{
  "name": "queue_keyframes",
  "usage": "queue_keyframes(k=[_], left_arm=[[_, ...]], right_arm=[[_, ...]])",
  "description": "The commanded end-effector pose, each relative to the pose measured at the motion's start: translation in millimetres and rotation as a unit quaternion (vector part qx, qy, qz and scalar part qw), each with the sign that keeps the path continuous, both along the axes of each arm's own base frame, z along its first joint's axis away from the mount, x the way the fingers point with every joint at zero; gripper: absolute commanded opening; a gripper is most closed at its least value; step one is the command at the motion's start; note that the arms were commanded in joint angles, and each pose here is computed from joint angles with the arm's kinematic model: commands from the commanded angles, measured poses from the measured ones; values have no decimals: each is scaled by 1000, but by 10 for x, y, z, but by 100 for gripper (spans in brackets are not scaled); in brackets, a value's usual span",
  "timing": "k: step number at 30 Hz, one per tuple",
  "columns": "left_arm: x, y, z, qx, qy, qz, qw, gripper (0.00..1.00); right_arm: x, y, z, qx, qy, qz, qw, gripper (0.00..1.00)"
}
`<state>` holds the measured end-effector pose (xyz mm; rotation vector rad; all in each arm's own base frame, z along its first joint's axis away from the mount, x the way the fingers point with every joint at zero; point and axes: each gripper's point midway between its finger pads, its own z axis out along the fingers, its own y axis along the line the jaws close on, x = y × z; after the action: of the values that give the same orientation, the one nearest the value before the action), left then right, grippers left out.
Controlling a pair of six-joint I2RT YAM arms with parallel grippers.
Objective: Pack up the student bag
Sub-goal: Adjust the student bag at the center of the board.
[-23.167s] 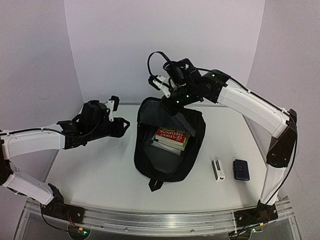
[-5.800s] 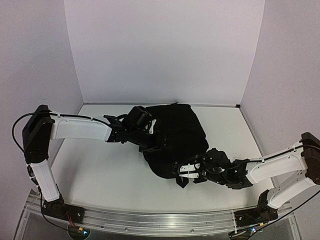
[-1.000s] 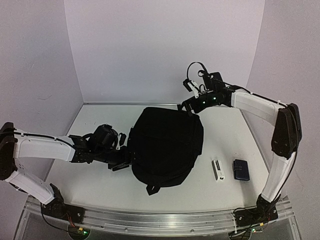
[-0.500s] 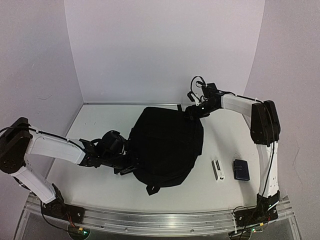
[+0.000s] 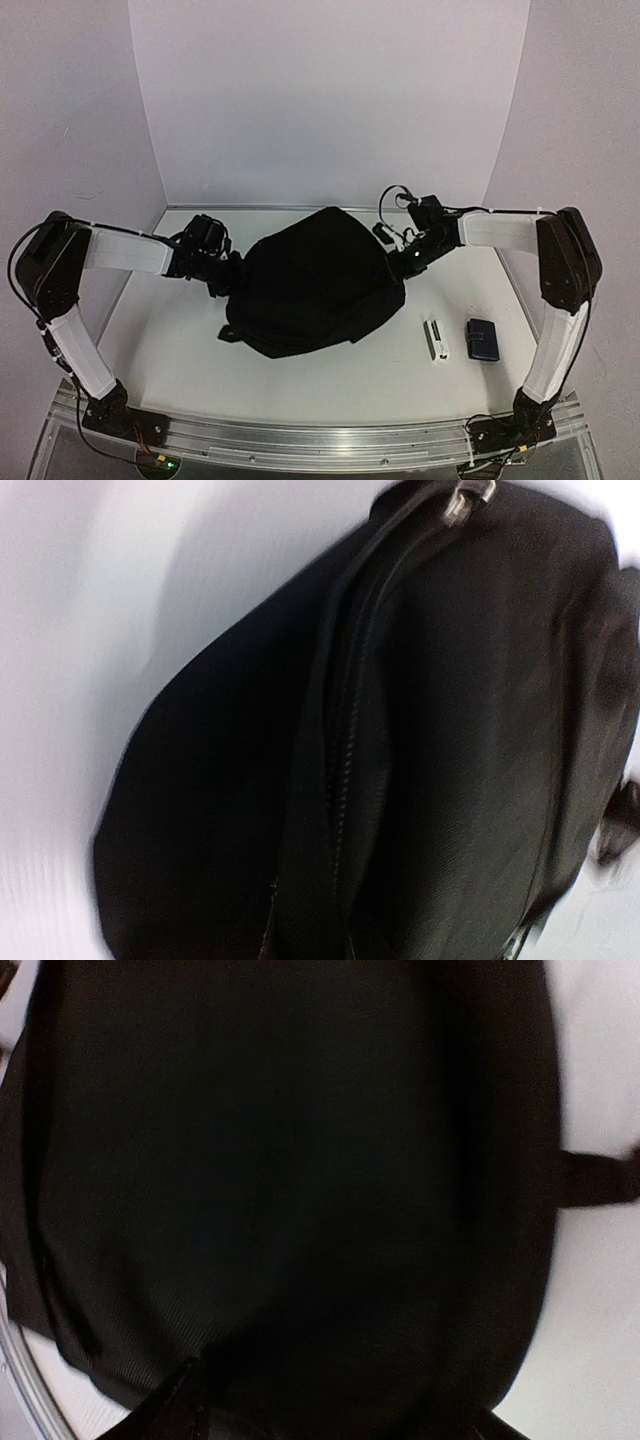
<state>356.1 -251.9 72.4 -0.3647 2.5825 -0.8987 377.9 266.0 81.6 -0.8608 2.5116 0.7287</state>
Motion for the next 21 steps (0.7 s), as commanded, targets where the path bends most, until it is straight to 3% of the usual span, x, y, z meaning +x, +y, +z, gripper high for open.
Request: queue_keyframes(k=[1,3,5,9,14,21], left_arm=[[766,-224,616,-20,-94,-50,994,25],[958,-272,788,-14,-113,-66,991,35],[1059,-248,1003,8,-130,-71,989,47],[989,-96,1435,34,-164,-59,984,64],[532,149,1364,32,-133,-33,990,69],[-374,382,852,-2,-66,4,998,73]], right_arm=[[-1604,698,134,53,100,199,973,70],[-1879,795,323,79,111,239,961,72],[-1915,822,575,97,98,251,958,76],[-1518,734,1022,91,4,216,972,84],[-715,518,1228,80,-43,121,989,88],[93,354,859,18,-48,36,998,88]])
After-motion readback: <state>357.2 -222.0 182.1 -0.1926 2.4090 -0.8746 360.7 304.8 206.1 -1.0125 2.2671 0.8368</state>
